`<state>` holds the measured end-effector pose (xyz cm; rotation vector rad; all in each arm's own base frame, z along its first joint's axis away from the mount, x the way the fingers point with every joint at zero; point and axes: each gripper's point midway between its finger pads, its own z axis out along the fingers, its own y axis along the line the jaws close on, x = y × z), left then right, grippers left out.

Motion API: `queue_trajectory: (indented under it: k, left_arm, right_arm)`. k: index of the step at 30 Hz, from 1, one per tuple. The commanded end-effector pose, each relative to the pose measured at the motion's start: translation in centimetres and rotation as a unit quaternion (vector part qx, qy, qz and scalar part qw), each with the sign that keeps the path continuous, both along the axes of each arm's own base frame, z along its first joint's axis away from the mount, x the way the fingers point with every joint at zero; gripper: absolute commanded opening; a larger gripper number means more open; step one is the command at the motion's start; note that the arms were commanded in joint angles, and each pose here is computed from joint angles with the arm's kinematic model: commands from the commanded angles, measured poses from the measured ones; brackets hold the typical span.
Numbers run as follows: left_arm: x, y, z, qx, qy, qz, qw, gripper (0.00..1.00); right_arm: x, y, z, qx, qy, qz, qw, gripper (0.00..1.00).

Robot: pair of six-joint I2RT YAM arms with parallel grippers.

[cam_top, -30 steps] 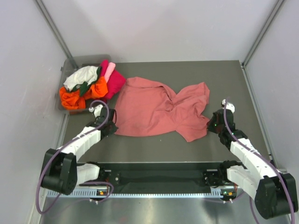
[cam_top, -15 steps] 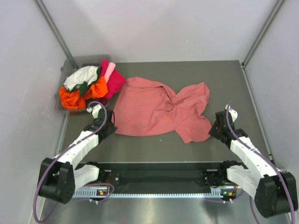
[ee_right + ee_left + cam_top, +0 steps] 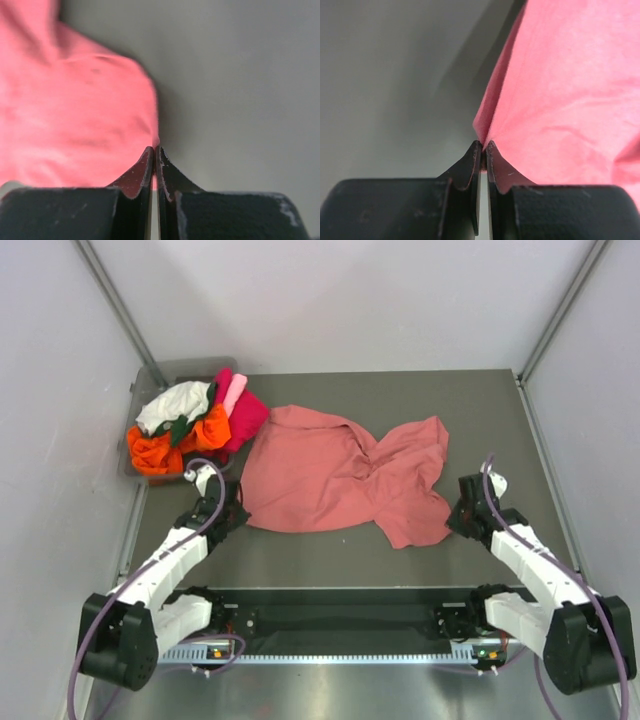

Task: Fold and stack the t-shirts
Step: Flatten the tshirt out

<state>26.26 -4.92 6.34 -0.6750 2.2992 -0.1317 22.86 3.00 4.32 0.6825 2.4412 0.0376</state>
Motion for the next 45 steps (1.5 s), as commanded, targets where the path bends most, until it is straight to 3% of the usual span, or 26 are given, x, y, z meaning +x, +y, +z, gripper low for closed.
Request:
queue_trajectory:
  k: [1, 8, 9, 10, 11, 14, 15, 16, 18, 19, 22, 23, 25, 29, 32, 36, 39, 42, 45]
  left_arm:
    - [1.0, -1.1, 1.6, -0.022, -0.034, -0.023, 0.999, 0.00]
    - [5.7, -3.5, 8.4, -0.062, -0.072, -0.033, 0.995, 0.00]
    - [6.5, -3.5, 9.8, -0.061, -0.079, -0.029, 0.995, 0.00]
    - [8.6, -3.9, 13.7, -0.065, -0.113, -0.029, 0.991, 0.00]
    - [8.8, -3.6, 15.0, -0.057, -0.109, -0.022, 0.992, 0.00]
    - [10.9, -3.5, 24.3, -0.055, -0.174, -0.019, 0.983, 0.00]
    - [10.5, -2.9, 26.0, -0.047, -0.177, -0.009, 0.983, 0.00]
    - [10.2, -2.6, 31.3, -0.056, -0.230, -0.006, 0.972, 0.00]
    - [8.7, -1.7, 35.9, -0.059, -0.279, 0.006, 0.959, 0.00]
    - [6.6, -0.9, 39.9, -0.070, -0.330, 0.013, 0.941, 0.00]
    - [2.5, 0.4, 45.4, -0.096, -0.415, 0.022, 0.905, 0.00]
    - [-0.3, 1.1, 47.4, -0.108, -0.448, 0.024, 0.887, 0.00]
    - [-4.0, 2.0, 50.0, -0.130, -0.490, 0.025, 0.862, 0.00]
    - [-8.1, 2.4, 52.2, -0.162, -0.527, 0.016, 0.834, 0.00]
    - [-9.6, 2.6, 53.4, -0.180, -0.548, 0.014, 0.817, 0.00]
    - [-7.6, 2.0, 52.9, -0.184, -0.540, 0.017, 0.821, 0.00]
    - [-2.8, 0.7, 50.5, -0.170, -0.499, 0.016, 0.850, 0.00]
    - [2.3, -0.8, 46.8, -0.159, -0.454, 0.014, 0.877, 0.00]
    - [6.3, -2.2, 44.6, -0.159, -0.432, 0.008, 0.888, 0.00]
  right_arm:
    - [2.9, 2.3, 4.0, 0.041, -0.093, 0.069, 0.992, 0.00]
    - [7.9, 3.2, 13.4, 0.031, -0.184, 0.097, 0.978, 0.00]
    - [9.2, 3.4, 17.6, 0.030, -0.219, 0.100, 0.970, 0.00]
    - [10.1, 3.4, 18.9, 0.025, -0.220, 0.102, 0.970, 0.00]
    - [11.1, 3.5, 24.3, 0.020, -0.270, 0.109, 0.957, 0.00]
    - [10.7, 3.2, 30.8, 0.009, -0.311, 0.116, 0.943, 0.00]
    - [9.9, 3.0, 35.3, 0.009, -0.353, 0.115, 0.928, 0.00]
    - [8.5, 2.7, 38.0, 0.009, -0.386, 0.112, 0.916, 0.00]
    - [6.0, 2.2, 43.4, 0.009, -0.450, 0.110, 0.886, 0.00]
    - [3.4, 2.0, 45.9, 0.016, -0.487, 0.114, 0.866, 0.00]
    - [-1.9, 1.4, 51.2, 0.030, -0.576, 0.112, 0.810, 0.00]
    - [-5.6, 0.7, 53.7, 0.035, -0.622, 0.108, 0.775, 0.00]
    - [-10.3, -0.1, 56.0, 0.036, -0.668, 0.106, 0.736, 0.00]
    - [-18.3, -1.1, 60.2, 0.041, -0.740, 0.109, 0.662, 0.00]
    - [-21.8, -1.6, 61.8, 0.041, -0.768, 0.112, 0.629, 0.00]
    - [-21.0, -1.9, 62.3, 0.019, -0.774, 0.103, 0.624, 0.00]
    - [-16.8, -1.5, 61.3, 0.010, -0.763, 0.097, 0.640, 0.00]
    - [-10.4, -1.1, 58.3, 0.010, -0.721, 0.080, 0.688, 0.00]
    - [-3.7, -1.1, 54.7, 0.005, -0.666, 0.053, 0.744, 0.00]
